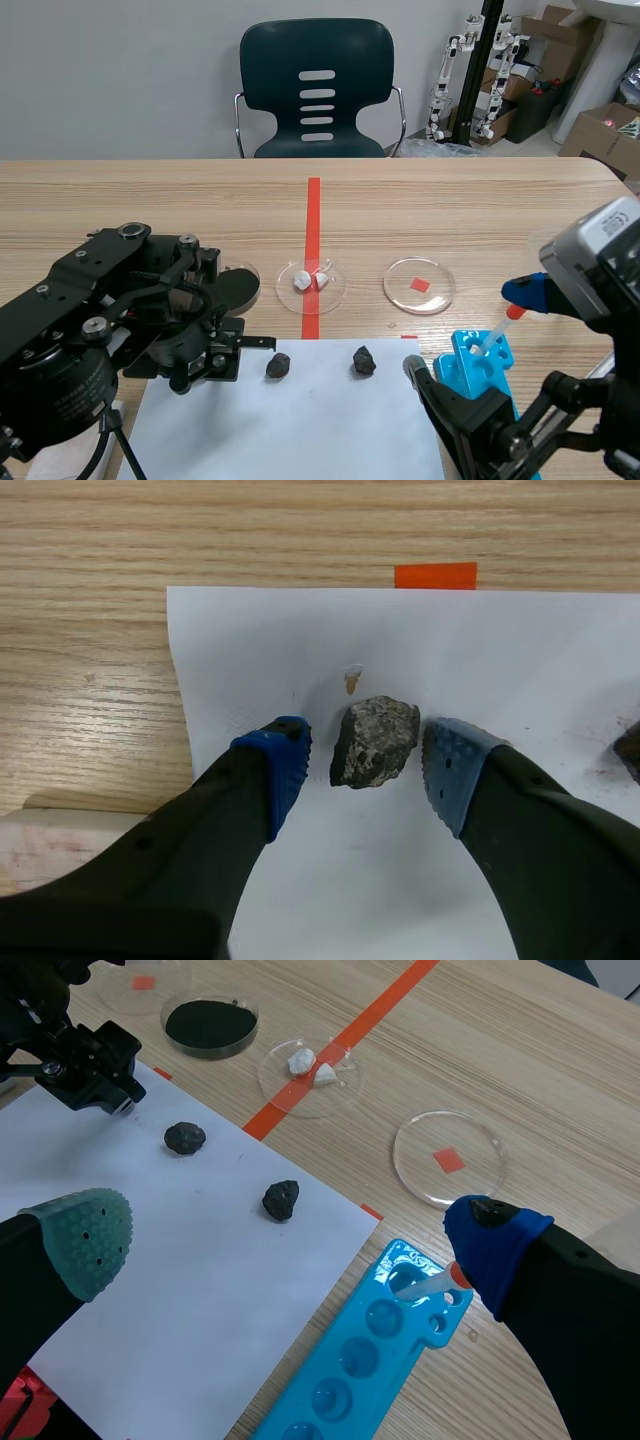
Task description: Pick up the left mineral with the left hand
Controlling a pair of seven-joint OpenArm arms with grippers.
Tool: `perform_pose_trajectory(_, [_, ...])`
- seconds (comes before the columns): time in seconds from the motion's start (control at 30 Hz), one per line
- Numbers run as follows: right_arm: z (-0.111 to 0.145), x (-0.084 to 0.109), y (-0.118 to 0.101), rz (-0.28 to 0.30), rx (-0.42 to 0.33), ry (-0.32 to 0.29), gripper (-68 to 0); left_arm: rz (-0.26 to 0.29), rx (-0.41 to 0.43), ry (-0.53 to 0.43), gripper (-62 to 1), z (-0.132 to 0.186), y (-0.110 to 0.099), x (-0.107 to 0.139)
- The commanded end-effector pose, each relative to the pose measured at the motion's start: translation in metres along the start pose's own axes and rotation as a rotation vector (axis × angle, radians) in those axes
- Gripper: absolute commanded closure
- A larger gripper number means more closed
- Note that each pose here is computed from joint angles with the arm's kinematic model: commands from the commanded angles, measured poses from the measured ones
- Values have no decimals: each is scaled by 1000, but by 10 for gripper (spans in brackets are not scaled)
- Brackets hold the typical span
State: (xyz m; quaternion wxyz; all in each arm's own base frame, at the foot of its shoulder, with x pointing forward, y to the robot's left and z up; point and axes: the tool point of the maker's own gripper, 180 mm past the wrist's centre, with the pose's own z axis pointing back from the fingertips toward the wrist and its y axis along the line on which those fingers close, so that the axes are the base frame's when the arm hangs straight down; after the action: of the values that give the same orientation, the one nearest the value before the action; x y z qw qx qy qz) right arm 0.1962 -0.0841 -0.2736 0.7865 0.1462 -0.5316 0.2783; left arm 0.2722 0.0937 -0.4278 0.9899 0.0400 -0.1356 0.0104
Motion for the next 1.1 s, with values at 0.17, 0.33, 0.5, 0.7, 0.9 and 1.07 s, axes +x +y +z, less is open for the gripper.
perform_pose_trajectory(0.17, [1,15,-5,18,-10,-45,-679,2,-3,-53,-293,-2,-2,8])
perform_pose_trajectory(0.33, [1,15,-5,18,-10,-45,-679,2,-3,-56,-250,-2,-2,8])
perform_pose_trajectory(0.5, [1,15,-5,18,-10,-45,-679,3,-2,-58,-217,-1,-2,9])
perform_pose_trajectory(0.7, [1,15,-5,18,-10,-45,-679,3,-2,-59,-189,-1,-2,9])
perform_pose_trajectory(0.9, [1,15,-5,18,-10,-45,-679,3,-3,-78,-157,-1,-2,12])
perform_pose_trajectory(1.07, [1,15,-5,18,-10,-45,-679,6,-6,-99,-156,2,-2,17])
